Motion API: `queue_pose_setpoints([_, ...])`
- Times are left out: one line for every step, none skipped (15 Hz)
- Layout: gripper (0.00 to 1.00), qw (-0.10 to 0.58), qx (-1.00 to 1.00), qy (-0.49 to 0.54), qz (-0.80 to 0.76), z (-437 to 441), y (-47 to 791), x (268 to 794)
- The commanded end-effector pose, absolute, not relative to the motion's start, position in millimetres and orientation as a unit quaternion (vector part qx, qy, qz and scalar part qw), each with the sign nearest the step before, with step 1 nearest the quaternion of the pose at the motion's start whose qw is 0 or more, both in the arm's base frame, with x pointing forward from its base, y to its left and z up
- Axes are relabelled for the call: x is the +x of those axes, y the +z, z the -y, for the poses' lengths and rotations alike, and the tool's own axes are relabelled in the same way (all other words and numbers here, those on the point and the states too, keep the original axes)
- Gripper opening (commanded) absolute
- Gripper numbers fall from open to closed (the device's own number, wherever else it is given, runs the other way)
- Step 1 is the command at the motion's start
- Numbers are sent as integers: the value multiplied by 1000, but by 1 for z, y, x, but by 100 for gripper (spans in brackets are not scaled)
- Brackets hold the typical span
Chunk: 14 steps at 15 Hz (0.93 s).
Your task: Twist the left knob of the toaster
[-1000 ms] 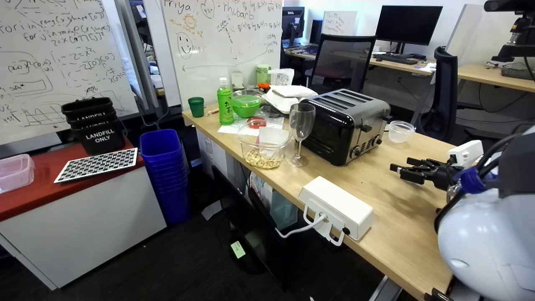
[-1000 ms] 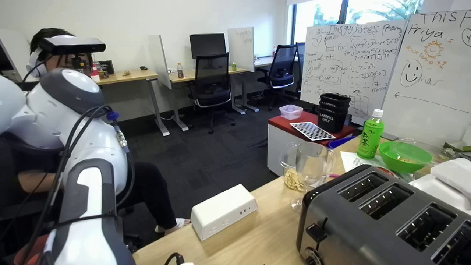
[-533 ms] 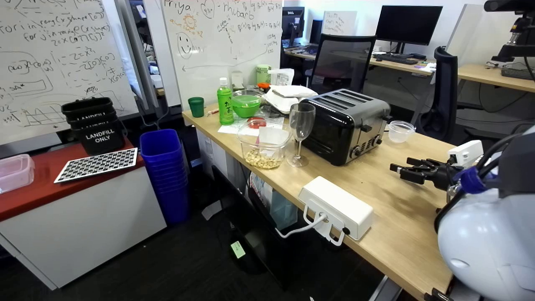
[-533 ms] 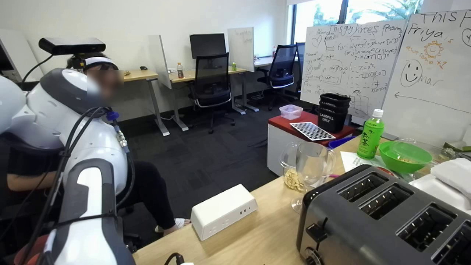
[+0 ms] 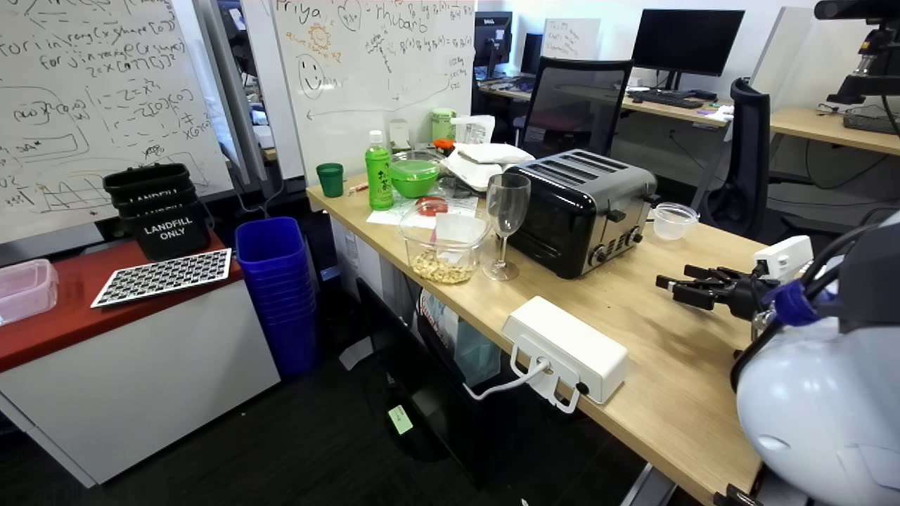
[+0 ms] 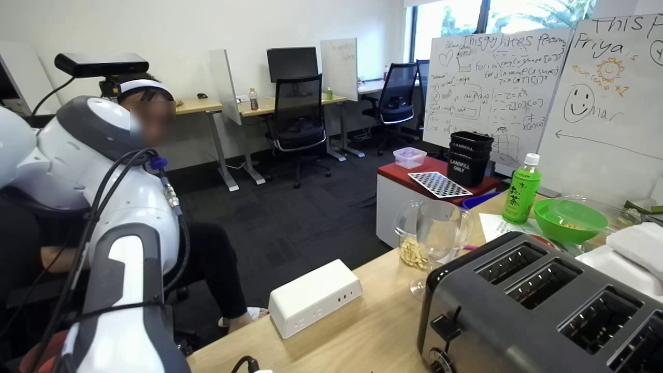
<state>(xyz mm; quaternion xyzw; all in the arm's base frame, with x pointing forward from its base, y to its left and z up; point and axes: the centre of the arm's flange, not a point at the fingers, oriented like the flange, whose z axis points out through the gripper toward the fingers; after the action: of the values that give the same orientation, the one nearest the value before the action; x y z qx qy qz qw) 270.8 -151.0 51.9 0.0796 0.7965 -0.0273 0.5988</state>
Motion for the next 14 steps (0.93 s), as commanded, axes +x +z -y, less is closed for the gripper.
queue_pose_setpoints([100,604,83,-25,-792,156,56,278])
queue_pose_setpoints([100,607,85,-24,-790,159,58,280])
queue_pose_setpoints([100,610,85,-25,-787,160,61,282])
queue_pose_setpoints([100,614,86,-30,-784,162,64,283])
queue_pose_setpoints([100,618,87,-33,-780,165,67,285])
queue_pose_setpoints([100,623,90,-38,-776,168,69,287])
queue_pose_setpoints([100,627,94,-42,-772,171,69,289])
queue_pose_setpoints([100,627,97,-36,-772,173,68,291])
queue_pose_setpoints([100,624,98,-27,-775,173,64,294])
queue_pose_setpoints([100,622,99,-18,-777,172,60,295])
queue_pose_setpoints([100,619,99,-5,-779,169,54,297])
queue_pose_setpoints([100,616,97,11,-781,166,48,298])
queue_pose_setpoints([100,616,94,26,-781,162,44,300])
queue_pose_setpoints([100,618,91,34,-780,159,41,303])
